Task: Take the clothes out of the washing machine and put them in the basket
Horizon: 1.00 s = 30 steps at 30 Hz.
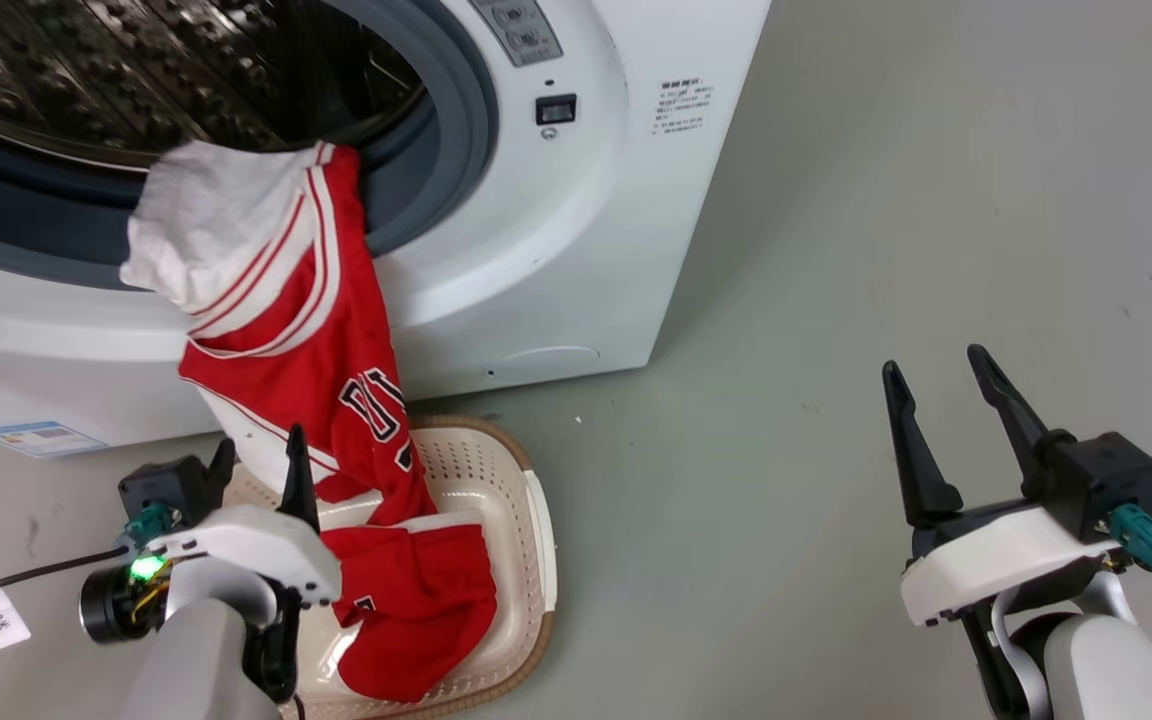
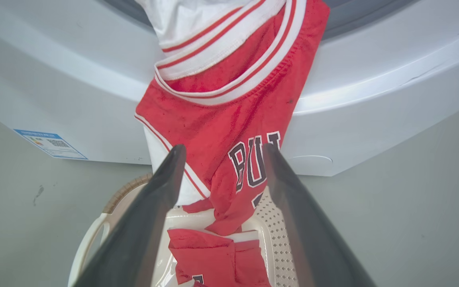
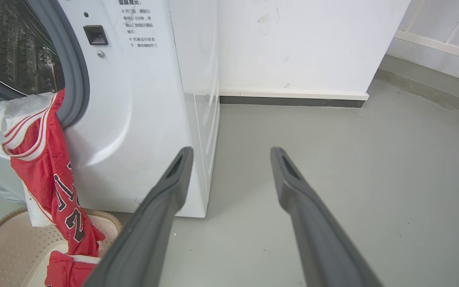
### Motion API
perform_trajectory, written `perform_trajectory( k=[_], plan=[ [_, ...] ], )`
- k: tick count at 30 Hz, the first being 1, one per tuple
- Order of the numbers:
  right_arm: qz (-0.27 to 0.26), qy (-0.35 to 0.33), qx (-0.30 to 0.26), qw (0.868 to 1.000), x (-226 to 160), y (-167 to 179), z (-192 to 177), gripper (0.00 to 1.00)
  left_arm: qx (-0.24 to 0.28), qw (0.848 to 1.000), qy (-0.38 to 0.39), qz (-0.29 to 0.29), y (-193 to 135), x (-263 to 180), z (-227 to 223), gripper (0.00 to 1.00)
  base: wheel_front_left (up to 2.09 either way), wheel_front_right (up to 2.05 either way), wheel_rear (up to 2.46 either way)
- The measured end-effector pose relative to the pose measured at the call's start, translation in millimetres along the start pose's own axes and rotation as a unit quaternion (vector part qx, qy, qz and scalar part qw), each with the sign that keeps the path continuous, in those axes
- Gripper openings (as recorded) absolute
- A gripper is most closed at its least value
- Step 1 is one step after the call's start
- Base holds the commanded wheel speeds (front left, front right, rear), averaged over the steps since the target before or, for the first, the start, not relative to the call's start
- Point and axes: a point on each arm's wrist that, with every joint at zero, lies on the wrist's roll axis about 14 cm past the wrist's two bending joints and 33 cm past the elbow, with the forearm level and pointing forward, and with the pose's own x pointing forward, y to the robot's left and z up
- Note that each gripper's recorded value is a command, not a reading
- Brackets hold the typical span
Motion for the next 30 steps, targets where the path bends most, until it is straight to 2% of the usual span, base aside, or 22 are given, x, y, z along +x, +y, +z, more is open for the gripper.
perform_trajectory(
  k=[10, 22, 30],
  plan=[
    [0.001, -0.009, 0.004, 1.000, -8.8, 1.4, 9.5, 1.00, 0.035, 0.998, -0.052, -0.022, -12.3, 9.3, 45.6, 1.00, 0.00, 0.00, 0.00],
    [-0.015, 0.014, 0.013, 1.000, -12.4, -8.3, -8.1, 1.00, 0.072, 0.997, 0.031, -0.029, -6.8, 59.0, 30.2, 1.00, 0.00, 0.00, 0.00],
    [-0.027, 0.029, 0.019, 0.999, -6.0, -16.8, -24.3, 1.00, 0.084, 0.994, 0.060, -0.029, -3.4, 97.0, 26.7, 1.00, 0.00, 0.00, 0.00]
  ],
)
